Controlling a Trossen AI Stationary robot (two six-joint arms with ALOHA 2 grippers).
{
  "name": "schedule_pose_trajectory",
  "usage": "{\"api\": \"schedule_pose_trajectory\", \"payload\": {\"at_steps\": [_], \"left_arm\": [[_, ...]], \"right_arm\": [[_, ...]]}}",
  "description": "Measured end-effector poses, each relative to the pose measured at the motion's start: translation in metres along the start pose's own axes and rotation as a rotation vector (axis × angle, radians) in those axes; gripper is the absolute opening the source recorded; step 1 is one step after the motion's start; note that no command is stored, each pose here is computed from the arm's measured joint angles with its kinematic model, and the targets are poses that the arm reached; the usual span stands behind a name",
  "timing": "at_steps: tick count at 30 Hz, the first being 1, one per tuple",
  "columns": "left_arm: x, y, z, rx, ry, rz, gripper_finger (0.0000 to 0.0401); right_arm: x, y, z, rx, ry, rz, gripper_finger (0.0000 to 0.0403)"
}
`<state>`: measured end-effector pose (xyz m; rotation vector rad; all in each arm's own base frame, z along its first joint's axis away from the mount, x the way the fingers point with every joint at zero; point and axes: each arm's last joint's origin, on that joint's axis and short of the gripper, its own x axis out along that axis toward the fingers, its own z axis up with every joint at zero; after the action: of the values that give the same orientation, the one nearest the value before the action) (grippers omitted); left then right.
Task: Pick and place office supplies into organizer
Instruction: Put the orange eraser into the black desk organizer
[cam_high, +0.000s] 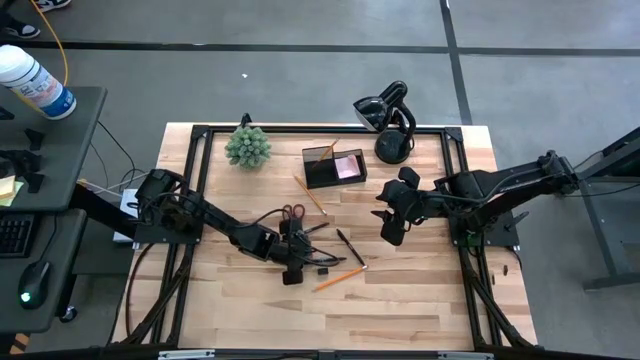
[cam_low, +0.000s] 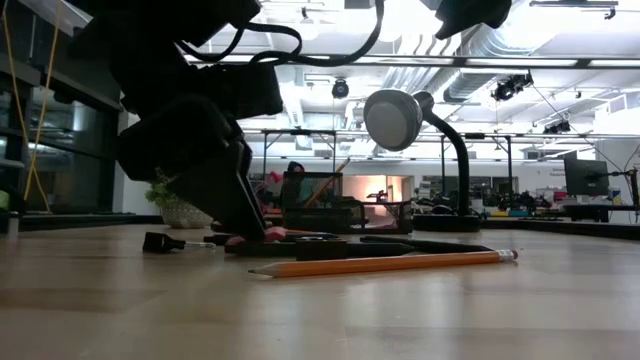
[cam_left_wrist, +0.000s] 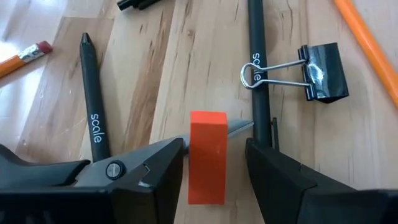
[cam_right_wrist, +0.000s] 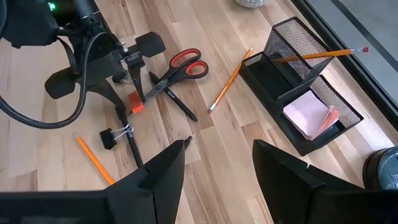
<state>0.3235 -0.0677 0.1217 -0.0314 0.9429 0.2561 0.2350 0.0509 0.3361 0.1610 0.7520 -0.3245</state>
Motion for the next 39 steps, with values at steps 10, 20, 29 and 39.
{"api": "schedule_pose_trajectory", "payload": {"at_steps": [10, 20, 29, 39], "left_arm": [[0.0, 0.0, 0.0, 0.011, 0.004, -0.005, 0.0111], [0.0, 0.0, 0.0, 0.029, 0.004, -0.008, 0.0066], [-0.001, -0.002, 0.002, 0.025, 0.01, -0.044, 0.0064], [-0.01, -0.008, 0.027, 0.096, -0.008, -0.051, 0.0065]], "right_arm": [[0.0, 0.0, 0.0, 0.001, -0.003, -0.002, 0.0184], [0.0, 0.0, 0.0, -0.002, -0.004, -0.004, 0.0184], [0.0, 0.0, 0.0, -0.025, -0.004, -0.004, 0.0184], [0.0, -0.001, -0.001, -0.032, 0.008, -0.01, 0.0184]]}}
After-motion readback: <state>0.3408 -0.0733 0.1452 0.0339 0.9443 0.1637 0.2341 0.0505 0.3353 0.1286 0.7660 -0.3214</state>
